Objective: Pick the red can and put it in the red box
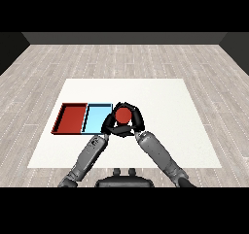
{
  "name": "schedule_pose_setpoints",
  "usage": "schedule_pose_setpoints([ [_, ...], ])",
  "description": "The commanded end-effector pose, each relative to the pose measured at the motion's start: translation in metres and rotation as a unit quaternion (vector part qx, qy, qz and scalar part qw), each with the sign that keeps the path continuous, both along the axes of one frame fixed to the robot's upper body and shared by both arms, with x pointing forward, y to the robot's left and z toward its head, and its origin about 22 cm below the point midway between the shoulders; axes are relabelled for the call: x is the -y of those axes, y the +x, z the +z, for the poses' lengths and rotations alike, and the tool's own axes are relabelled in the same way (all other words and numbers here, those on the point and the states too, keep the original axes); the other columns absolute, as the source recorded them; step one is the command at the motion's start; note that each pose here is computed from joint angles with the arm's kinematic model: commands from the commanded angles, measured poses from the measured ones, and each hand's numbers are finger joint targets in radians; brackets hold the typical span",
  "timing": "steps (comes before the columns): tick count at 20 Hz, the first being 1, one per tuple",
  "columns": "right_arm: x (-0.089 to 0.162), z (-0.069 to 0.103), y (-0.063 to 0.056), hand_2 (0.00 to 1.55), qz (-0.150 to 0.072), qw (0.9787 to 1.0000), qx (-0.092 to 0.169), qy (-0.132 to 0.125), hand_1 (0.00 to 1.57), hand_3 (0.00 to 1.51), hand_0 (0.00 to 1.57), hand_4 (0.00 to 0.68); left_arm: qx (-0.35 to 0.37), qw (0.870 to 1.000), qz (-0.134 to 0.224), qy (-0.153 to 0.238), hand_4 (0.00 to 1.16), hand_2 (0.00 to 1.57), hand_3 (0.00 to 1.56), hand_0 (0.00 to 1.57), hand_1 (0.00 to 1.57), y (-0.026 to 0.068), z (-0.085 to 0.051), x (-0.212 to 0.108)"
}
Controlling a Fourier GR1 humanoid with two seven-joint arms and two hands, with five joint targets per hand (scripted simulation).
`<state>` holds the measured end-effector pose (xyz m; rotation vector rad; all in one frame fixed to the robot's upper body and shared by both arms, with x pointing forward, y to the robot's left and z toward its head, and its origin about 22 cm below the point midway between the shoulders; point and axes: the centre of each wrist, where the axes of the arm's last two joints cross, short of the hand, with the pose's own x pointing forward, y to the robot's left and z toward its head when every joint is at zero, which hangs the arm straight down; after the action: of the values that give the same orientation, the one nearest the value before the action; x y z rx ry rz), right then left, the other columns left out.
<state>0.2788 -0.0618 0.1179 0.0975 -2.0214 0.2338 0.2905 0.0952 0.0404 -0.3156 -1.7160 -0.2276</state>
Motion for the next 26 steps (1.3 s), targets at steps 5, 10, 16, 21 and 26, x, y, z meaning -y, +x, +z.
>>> schedule_pose_setpoints([
  [5,-0.015,0.007,-0.007,1.44,0.024,0.9996,0.012,-0.003,1.48,1.38,1.48,0.531,-0.054,0.993,0.107,-0.01,0.66,1.47,1.14,1.52,1.52,-0.0056,0.006,0.006],
  [10,-0.016,-0.002,-0.013,1.44,0.018,0.9997,0.0,0.016,1.48,1.38,1.48,0.533,-0.045,0.991,0.125,0.0,0.71,1.49,1.35,1.57,1.57,-0.0065,0.002,-0.003],
  [16,-0.017,0.002,-0.009,1.44,0.014,0.9998,0.012,0.002,1.51,1.38,1.51,0.536,-0.022,0.99,0.139,-0.016,0.79,1.51,1.38,1.57,1.57,-0.0068,0.006,0.002],
  [21,-0.005,0.004,0.002,1.38,-0.001,0.9999,-0.009,-0.004,1.39,1.33,1.39,0.476,0.0,0.99,0.137,-0.034,0.95,1.53,1.45,1.57,1.57,0.0054,0.01,-0.003],
  [26,-0.011,-0.002,-0.003,0.0,-0.002,0.9997,-0.021,-0.013,0.0,0.0,0.0,0.0,0.002,0.989,0.14,-0.039,1.04,1.55,1.49,1.57,1.57,-0.0069,0.009,-0.005],
])
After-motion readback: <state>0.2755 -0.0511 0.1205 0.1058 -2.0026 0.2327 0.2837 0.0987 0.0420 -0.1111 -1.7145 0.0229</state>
